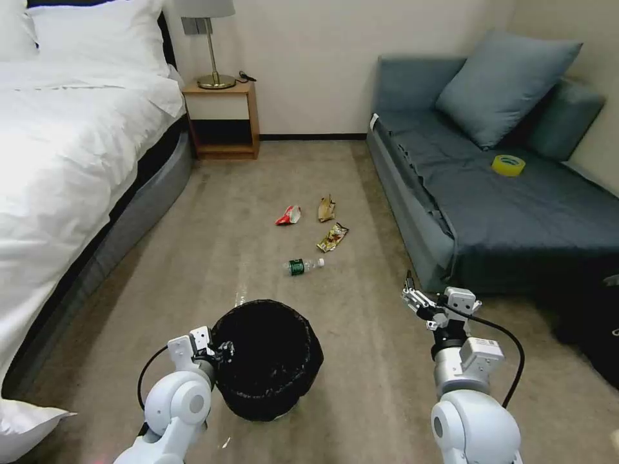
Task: Pick up the trash bin, then pick up the garbage on the floor and place it into the trash bin.
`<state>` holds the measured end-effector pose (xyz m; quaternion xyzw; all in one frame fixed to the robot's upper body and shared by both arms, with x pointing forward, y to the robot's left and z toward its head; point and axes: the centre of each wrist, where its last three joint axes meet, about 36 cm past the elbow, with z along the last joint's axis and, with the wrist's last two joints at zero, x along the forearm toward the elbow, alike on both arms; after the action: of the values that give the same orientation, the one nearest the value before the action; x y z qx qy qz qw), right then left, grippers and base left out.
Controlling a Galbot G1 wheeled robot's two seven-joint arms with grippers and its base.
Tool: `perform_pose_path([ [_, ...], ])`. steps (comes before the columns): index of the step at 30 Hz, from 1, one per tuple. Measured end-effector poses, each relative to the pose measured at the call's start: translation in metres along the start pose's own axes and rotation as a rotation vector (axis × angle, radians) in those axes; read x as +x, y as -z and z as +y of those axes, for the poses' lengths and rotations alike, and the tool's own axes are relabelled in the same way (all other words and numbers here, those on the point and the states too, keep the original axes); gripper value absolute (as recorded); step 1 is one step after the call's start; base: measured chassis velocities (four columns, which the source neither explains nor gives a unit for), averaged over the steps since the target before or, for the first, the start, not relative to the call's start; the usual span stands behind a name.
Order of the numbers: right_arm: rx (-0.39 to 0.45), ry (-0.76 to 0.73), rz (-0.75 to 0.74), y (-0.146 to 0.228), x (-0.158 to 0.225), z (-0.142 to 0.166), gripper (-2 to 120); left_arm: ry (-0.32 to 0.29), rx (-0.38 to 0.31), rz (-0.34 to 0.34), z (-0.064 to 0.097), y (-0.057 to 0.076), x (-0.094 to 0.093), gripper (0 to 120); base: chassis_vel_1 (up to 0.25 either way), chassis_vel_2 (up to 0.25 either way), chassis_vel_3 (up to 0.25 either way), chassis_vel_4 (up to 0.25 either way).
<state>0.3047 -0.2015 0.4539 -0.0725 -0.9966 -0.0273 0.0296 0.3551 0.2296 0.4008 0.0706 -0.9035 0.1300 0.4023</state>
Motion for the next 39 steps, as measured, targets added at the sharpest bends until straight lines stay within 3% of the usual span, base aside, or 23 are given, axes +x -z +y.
perform_pose_path([
  [4,0.001,-0.002,-0.003,0.001,0.002,0.000,100,-0.009,0.012,0.011,0.003,0.001,0.002,6,0.000,0.000,0.000,0.000],
  [11,-0.008,-0.013,-0.016,0.001,0.002,0.001,100,-0.011,0.028,0.007,0.008,0.005,0.006,3,0.000,0.000,0.000,0.000],
  [21,-0.114,-0.006,-0.094,0.005,0.004,0.000,100,0.005,0.057,-0.124,0.023,0.032,0.042,2,0.000,0.000,0.000,0.000],
  [24,-0.139,0.005,-0.122,0.008,0.006,-0.002,100,0.030,0.016,-0.202,0.027,0.038,0.062,2,0.000,0.000,0.000,0.000],
  [30,-0.177,0.038,-0.135,0.012,0.007,-0.008,100,0.096,-0.073,-0.244,0.032,0.032,0.070,2,0.000,0.000,0.000,0.000],
  [39,-0.187,0.085,-0.159,0.012,0.005,-0.011,100,0.142,-0.079,-0.262,0.038,0.028,0.077,2,0.000,0.000,0.000,0.000],
])
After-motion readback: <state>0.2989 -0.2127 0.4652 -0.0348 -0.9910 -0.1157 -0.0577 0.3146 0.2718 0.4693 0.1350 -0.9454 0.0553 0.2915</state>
